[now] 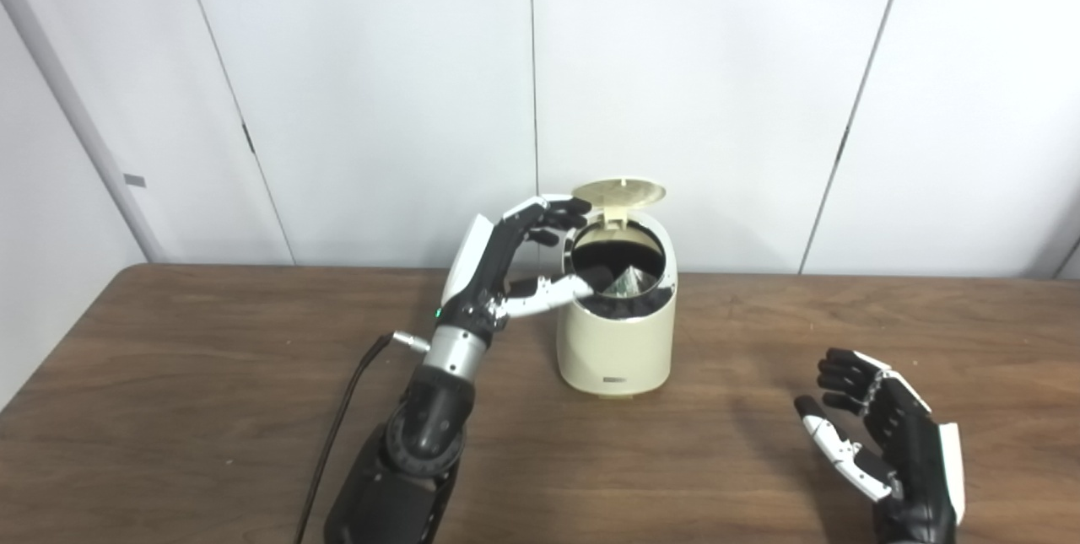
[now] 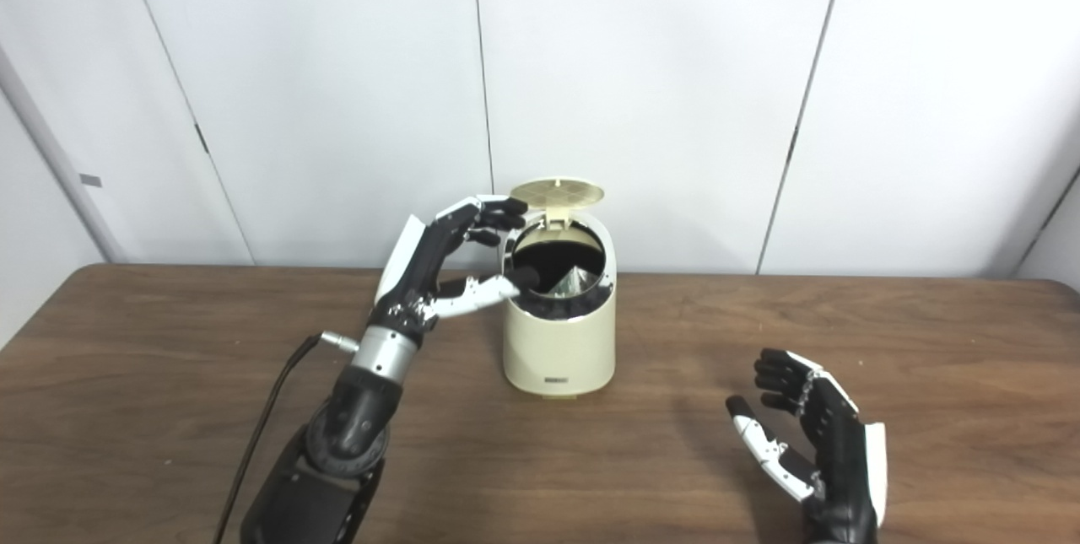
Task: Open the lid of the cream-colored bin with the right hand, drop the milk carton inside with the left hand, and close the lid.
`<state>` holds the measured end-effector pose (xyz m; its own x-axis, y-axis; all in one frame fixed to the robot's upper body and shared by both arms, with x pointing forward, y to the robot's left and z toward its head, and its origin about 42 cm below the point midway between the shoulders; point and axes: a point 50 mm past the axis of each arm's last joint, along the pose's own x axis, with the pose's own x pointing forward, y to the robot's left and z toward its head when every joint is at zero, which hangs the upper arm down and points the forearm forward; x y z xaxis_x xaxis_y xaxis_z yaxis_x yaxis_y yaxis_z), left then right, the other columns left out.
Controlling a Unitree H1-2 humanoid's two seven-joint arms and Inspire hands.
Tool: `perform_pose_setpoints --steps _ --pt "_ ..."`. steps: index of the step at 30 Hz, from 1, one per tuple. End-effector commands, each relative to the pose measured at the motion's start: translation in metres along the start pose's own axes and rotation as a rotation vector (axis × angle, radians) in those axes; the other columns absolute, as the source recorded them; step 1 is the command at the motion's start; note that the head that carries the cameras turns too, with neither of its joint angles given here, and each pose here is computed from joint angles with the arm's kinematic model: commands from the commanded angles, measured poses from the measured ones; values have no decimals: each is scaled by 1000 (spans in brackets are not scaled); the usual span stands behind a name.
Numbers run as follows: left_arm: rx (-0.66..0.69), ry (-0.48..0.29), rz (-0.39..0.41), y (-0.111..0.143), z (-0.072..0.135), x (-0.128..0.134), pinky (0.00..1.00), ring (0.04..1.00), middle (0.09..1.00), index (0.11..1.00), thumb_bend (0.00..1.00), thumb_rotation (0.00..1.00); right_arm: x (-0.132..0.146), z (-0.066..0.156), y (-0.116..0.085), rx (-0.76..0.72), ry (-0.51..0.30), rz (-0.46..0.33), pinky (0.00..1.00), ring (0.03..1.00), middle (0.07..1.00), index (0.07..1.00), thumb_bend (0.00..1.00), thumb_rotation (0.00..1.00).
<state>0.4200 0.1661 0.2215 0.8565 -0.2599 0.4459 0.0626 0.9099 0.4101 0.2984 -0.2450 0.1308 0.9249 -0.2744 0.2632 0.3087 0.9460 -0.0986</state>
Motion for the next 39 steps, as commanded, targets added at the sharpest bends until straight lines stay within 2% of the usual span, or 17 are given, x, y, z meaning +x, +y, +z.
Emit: perform_pose_setpoints --steps 1,6,10,15,16,18,20,22,24,26,28,31,34,36,37,38,39 --pt "-8 -62 24 19 12 8 863 795 763 814 1000 666 -5 -6 3 16 10 2 625 661 667 656 292 64" --pt "-29 -68 65 32 5 -8 858 823 824 857 1000 707 -5 -6 3 14 18 2 629 665 669 660 294 67" --pt "-9 -87 161 43 1 -20 777 753 762 777 1000 785 -5 -6 3 9 19 1 627 665 665 656 291 71" --pt "-17 -87 185 50 -5 -38 721 715 728 739 975 854 -1 -3 5 22 1 -4 626 661 663 655 296 46" --pt "-30 -77 185 51 -7 -43 709 712 729 738 922 850 0 -2 5 24 -7 -2 621 659 662 654 297 54" --pt "-40 -43 179 54 -13 -55 708 725 742 757 666 839 1 -1 6 32 -20 5 617 660 662 656 292 69" --pt "-49 -19 184 54 -18 -67 707 729 745 769 469 853 1 1 6 40 -20 6 621 666 667 659 294 102" --pt "-59 -14 188 54 -21 -75 715 731 744 773 350 820 2 2 6 38 -23 2 609 660 661 654 289 103" --pt "-74 -10 193 51 -24 -84 711 731 735 761 287 749 3 4 6 35 -36 1 604 659 661 653 283 92" --pt "-81 -14 194 50 -26 -89 703 729 732 755 263 721 4 6 4 35 -52 0 604 660 661 655 284 106" --pt "-82 -23 194 49 -29 -93 675 719 727 747 238 694 6 10 3 37 -70 -3 593 660 662 655 291 170" --pt "-108 -14 216 47 -33 -102 671 713 719 739 254 686 8 25 1 49 -135 -7 577 654 660 649 296 223" --pt "-112 13 234 43 -34 -111 680 729 729 761 264 729 15 44 -3 29 -235 35 575 655 666 656 265 208" --pt "-121 30 239 41 -36 -118 690 731 734 776 271 753 23 63 -8 3 -330 94 586 671 681 671 306 285" --pt "-121 34 240 40 -37 -121 693 729 737 784 277 783 26 69 -9 -9 -363 114 600 688 696 687 368 389" --pt "-115 39 239 39 -39 -125 695 729 738 786 280 794 32 80 -11 -38 -407 142 605 694 702 692 390 425" --pt "-108 46 239 38 -41 -129 684 718 735 777 280 802 37 89 -12 -77 -451 168 622 710 721 712 481 525"
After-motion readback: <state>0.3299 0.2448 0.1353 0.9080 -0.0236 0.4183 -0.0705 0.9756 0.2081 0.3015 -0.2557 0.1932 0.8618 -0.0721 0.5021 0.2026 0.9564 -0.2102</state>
